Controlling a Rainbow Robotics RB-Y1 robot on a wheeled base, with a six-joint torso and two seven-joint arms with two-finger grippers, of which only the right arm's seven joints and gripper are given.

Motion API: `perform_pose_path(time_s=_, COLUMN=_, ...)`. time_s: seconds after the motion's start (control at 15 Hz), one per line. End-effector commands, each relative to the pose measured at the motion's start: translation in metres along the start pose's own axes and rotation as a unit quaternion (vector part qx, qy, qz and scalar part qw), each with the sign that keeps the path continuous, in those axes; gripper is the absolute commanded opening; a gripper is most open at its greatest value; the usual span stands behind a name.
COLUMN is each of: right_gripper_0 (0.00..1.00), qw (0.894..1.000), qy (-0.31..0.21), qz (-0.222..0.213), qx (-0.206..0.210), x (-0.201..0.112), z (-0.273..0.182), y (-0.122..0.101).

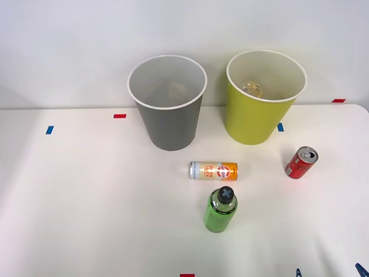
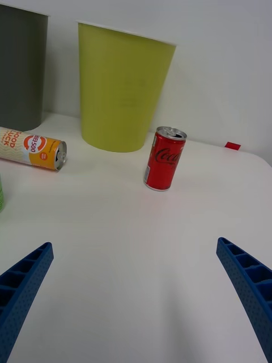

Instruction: Put cans in the gray bin, plastic bottles in the light green bin

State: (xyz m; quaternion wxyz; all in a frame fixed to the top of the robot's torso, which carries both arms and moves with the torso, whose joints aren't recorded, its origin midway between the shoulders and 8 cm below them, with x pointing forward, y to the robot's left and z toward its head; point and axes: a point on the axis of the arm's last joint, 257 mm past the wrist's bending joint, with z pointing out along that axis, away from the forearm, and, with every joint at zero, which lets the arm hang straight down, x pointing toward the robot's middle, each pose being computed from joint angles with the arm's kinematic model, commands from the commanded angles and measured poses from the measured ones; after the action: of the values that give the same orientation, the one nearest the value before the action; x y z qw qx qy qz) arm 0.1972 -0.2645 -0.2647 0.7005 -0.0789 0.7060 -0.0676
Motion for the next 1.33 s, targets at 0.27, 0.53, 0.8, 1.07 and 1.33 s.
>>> perform_pose_path(time_s=0.27, right_gripper_0=1.0, qw=1.0, qy=0.0, qz=0.0, qx=0.0, x=0.0, z=0.0, y=0.0)
perform_pose_path(time_s=0.53, right_gripper_0=1.0, qw=1.0, qy=0.0, qz=0.0, qx=0.0, x=0.0, z=0.0, y=0.0)
perform_pose_path(time_s=0.8, right_gripper_0=1.0, qw=1.0, qy=0.0, qz=0.0, qx=0.0, x=0.0, z=0.0, y=0.0)
perform_pose_path(time_s=1.07, right_gripper_0=1.0, qw=1.0, qy=0.0, qz=0.0, qx=0.0, x=0.0, z=0.0, y=0.0)
perform_pose_path(time_s=1.33, right_gripper_0=1.0, qw=1.0, qy=0.0, qz=0.0, qx=0.0, x=0.0, z=0.0, y=0.0)
